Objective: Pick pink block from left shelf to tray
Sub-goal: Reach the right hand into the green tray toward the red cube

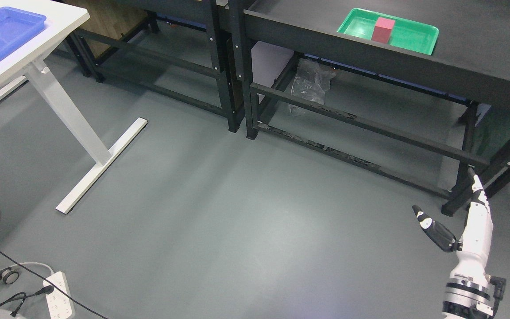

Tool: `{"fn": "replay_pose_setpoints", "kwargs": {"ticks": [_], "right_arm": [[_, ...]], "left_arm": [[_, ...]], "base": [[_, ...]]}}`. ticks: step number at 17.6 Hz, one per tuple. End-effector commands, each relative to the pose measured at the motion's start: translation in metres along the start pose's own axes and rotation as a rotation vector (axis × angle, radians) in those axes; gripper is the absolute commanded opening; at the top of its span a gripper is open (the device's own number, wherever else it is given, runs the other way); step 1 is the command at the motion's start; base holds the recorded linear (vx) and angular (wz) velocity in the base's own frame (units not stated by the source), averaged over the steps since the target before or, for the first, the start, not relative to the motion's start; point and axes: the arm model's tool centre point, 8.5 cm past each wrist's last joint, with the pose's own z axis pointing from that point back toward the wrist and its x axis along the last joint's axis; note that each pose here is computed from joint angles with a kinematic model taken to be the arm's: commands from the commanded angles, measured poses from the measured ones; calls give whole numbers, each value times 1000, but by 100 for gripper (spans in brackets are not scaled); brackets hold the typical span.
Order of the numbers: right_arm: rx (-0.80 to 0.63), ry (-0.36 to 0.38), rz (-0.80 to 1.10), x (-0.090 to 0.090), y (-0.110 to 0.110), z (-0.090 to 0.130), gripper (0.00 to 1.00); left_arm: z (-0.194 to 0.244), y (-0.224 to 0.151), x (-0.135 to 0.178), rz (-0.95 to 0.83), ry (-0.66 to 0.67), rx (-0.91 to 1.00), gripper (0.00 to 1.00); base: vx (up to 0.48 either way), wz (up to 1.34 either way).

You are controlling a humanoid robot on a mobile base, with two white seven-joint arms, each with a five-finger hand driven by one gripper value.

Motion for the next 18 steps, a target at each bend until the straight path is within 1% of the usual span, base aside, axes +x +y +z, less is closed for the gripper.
{"fn": "replay_pose_setpoints", "kwargs": {"ticks": [1,3,7,16,18], "right_arm": [[12,-146,300,13,2,-2,100],[-27,-144,299,13,-1,-2,100],[-27,-140,300,13,-1,-2,100],[-5,-133,302,11,1,0,100],[20,-128,304,10,3,0,100]], "left_arm": [[0,11,7,4,-19,18,100],[0,11,7,4,-19,18,100],[0,11,7,4,-19,18,100],[0,11,7,4,-19,18,100],[0,11,7,4,-19,18,100]], "base": [[303,82],[297,-41],[335,-58],[350,8],[342,91]]}}
